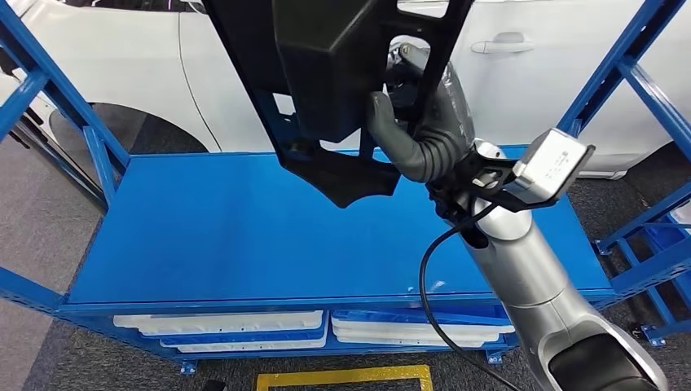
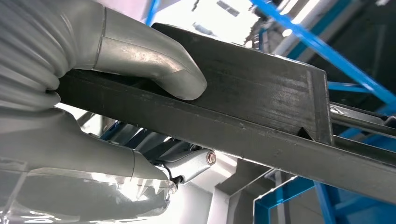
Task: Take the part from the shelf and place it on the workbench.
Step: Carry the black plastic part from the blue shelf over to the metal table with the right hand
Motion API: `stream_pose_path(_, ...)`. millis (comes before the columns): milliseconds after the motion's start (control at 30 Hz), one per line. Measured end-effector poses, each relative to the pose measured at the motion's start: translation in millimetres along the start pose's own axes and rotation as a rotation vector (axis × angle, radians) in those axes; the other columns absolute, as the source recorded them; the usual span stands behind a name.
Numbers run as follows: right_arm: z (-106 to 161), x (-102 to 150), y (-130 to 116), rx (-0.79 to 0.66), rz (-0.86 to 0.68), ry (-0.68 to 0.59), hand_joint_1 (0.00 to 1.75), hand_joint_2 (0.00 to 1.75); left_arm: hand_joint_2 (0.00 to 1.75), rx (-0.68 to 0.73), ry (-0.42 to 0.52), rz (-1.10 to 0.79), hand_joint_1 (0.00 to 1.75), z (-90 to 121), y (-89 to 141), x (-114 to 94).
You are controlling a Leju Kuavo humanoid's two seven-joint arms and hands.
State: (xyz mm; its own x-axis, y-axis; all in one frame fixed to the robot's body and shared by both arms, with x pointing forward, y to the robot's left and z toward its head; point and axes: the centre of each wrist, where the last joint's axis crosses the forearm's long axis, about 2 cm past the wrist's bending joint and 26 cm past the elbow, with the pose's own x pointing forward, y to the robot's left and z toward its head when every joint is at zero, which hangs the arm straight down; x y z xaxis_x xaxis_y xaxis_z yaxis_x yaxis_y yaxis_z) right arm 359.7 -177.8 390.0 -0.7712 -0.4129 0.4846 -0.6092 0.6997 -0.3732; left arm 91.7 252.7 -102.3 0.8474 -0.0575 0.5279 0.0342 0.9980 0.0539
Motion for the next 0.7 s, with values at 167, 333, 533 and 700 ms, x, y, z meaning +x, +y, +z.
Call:
stream_pose_path(167,19,-9,19,-0.039,-0.137,-0.002,1.75,1.75,1.75,0.015,0.021,0.036,0.00,0,1,-1)
stream_pose_path(333,53,-22,45,-0.088,-0.212,0.017,1.75,1.75,1.75,0.020,0.034,0.047,0.00,1,1,-3)
stream_pose_path(533,61,-26,62,-0.091,-0.242,0.030,1.75,1.75,1.75,0.021,0.047,0.040,0.00,1,0,-2)
stream_pose_path(700,58,-25,68,-0.090,-0.251,0.033,1.75,1.75,1.75,0.025,0.035,0.057,0.00,1,1,-2)
